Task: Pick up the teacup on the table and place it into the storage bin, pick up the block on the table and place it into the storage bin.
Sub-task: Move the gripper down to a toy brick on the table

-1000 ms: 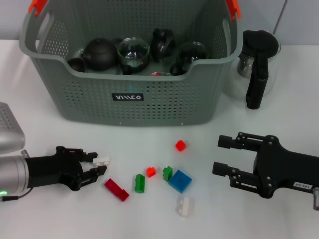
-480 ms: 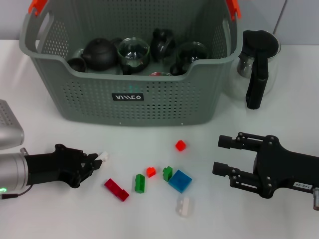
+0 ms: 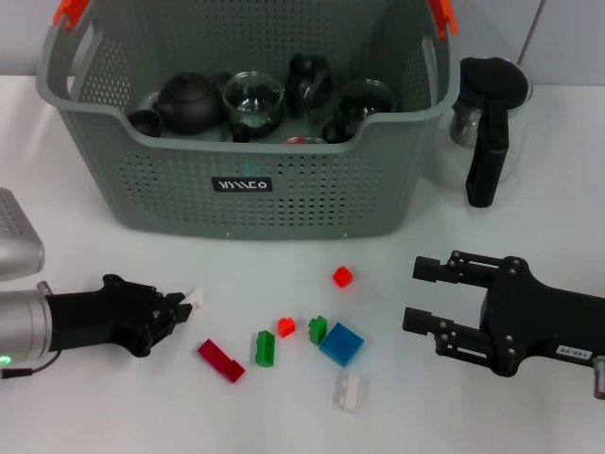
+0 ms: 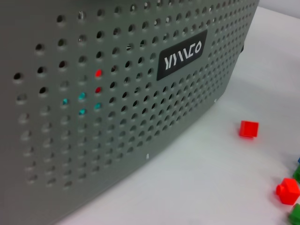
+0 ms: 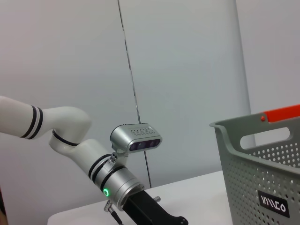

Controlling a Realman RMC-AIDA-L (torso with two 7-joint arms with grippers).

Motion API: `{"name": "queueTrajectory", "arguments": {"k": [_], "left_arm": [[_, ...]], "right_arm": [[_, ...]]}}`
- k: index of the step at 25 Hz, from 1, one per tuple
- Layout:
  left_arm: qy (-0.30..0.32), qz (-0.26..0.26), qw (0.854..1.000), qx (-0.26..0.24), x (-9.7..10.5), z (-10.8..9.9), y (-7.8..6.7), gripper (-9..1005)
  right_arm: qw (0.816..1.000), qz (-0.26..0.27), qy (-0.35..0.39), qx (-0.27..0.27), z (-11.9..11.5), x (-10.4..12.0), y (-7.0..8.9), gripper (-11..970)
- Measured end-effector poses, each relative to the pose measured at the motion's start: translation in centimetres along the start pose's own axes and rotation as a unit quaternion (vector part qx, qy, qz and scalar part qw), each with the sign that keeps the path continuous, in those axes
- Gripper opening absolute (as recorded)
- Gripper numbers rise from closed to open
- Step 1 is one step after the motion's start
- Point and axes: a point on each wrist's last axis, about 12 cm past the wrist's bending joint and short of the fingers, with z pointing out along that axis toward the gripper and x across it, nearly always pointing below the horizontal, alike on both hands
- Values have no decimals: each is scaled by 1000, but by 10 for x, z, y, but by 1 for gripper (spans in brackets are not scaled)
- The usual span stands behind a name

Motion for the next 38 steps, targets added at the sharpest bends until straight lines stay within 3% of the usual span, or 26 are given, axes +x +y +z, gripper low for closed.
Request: {"name": "queueTrajectory", "arguments": {"k": [17, 19, 38], "left_arm": [[-8, -4, 1000, 9, -1, -1, -2, 169], [-9, -4, 1000, 11, -1, -1, -2, 370], [-3, -3, 1000, 5, -5, 11, -1, 364]], "right_arm": [[1000, 1, 0, 1, 0, 1, 0, 624], [1000, 1, 1, 1, 0, 1, 0, 625], [1000, 5, 2, 3, -1, 2, 1, 624]]}}
